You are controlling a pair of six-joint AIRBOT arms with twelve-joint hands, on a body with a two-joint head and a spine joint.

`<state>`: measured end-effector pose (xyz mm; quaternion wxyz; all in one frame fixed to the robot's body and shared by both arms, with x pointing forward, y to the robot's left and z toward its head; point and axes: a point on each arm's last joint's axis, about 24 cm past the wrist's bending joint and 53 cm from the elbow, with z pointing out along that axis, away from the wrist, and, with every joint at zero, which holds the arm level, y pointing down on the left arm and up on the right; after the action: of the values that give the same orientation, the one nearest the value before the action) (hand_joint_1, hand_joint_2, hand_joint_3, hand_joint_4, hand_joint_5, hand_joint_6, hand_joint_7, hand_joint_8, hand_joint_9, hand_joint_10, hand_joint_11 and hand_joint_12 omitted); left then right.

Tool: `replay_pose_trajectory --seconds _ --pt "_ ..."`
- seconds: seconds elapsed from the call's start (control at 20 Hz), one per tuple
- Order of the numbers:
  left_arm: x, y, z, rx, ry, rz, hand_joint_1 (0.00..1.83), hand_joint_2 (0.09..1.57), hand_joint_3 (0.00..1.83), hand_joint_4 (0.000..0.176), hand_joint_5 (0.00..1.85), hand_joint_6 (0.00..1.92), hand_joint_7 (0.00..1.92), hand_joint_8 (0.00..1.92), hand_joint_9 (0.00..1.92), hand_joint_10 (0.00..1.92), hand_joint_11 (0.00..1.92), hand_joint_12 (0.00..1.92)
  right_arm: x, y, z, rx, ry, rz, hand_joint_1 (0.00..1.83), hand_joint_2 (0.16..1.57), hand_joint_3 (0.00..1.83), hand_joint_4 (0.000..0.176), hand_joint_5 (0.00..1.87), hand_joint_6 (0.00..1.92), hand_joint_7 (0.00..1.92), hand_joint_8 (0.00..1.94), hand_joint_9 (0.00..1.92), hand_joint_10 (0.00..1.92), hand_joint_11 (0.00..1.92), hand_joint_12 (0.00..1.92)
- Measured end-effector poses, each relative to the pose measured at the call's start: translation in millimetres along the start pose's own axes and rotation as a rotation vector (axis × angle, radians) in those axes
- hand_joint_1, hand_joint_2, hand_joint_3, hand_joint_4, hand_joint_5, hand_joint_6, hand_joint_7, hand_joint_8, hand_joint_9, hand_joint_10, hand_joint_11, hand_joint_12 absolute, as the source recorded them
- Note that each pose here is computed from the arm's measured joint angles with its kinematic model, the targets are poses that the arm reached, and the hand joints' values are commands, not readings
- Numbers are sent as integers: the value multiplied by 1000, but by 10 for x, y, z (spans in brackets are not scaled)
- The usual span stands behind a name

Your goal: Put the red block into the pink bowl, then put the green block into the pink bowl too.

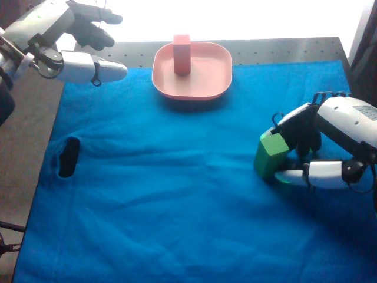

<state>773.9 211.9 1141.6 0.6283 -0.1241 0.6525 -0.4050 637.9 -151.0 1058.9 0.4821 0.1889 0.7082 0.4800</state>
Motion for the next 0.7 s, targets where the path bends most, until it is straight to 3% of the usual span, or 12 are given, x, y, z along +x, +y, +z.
replay_pose_trajectory --seconds 0.05,0.1,0.15,0.2,0.25,0.3,0.4,0.45,0.5,0.55,0.6,0.7 --pt "-2 0 0 0 -1 0 993 824 0 0 707 1 1085 5 880 500 459 1340 -2 2 0 -1 -1 3 1210 1001 1 0 1265 466 1122 1086 1125 1749 1118 1917" --pt "0 2 -1 -1 0 2 993 824 0 0 707 1 1085 5 880 500 459 1340 1 -2 0 1 0 4 1210 1001 1 0 1265 466 1122 1086 1125 1749 1118 1917" --pt "4 7 -5 -1 1 4 1006 852 11 0 691 0 1082 3 876 494 457 1347 3 -6 0 3 0 7 1288 1041 1 0 1314 150 1098 1042 1074 1556 1047 1907" --pt "5 11 -5 -3 2 4 1025 858 12 0 692 1 1083 3 874 492 453 1347 6 -6 0 3 1 8 1291 1045 0 0 1326 89 1101 1051 1101 1628 1092 1918" --pt "5 13 -5 -4 1 2 1037 852 7 0 700 4 1080 2 863 486 432 1343 14 -2 -3 3 2 9 1230 1004 0 0 1327 290 1099 1081 1107 1746 1137 1920" --pt "2 16 -6 -5 0 2 1044 862 5 0 699 2 1065 0 854 476 403 1367 29 3 -4 2 6 10 1274 1052 5 0 1258 237 1061 1134 1011 1423 953 1749" --pt "9 25 -13 -5 2 5 1030 857 0 0 689 1 1081 6 852 491 388 1396 62 19 -11 0 12 15 1297 1030 0 0 1302 177 1157 928 1100 1000 942 1454" --pt "19 38 -21 -8 5 7 1008 852 0 0 675 0 1081 4 859 485 407 1375 86 30 -15 -2 17 16 1290 1051 2 0 1303 113 1096 1063 1084 1374 986 1741" --pt "26 44 -22 -10 7 7 1002 850 0 0 669 0 1086 6 868 489 417 1378 108 67 -19 -14 23 11 1294 1043 0 0 1316 98 1126 1005 1071 1302 955 1671" --pt "27 46 -25 -10 7 8 992 863 4 0 662 0 1088 6 866 489 406 1374 124 80 -27 -17 32 2 1295 1034 0 0 1328 92 1145 963 1073 1104 923 1494" --pt "21 41 -25 -8 5 8 987 863 4 0 661 0 1092 7 869 490 409 1374 127 78 -33 -13 32 7 1299 1023 1 0 1342 81 1181 892 1121 1099 970 1513" --pt "26 52 -26 -12 6 7 1004 865 3 0 670 4 1086 4 873 494 418 1382 95 89 -60 -8 38 -5 1296 1036 0 0 1347 36 1143 983 1132 1293 1026 1634"
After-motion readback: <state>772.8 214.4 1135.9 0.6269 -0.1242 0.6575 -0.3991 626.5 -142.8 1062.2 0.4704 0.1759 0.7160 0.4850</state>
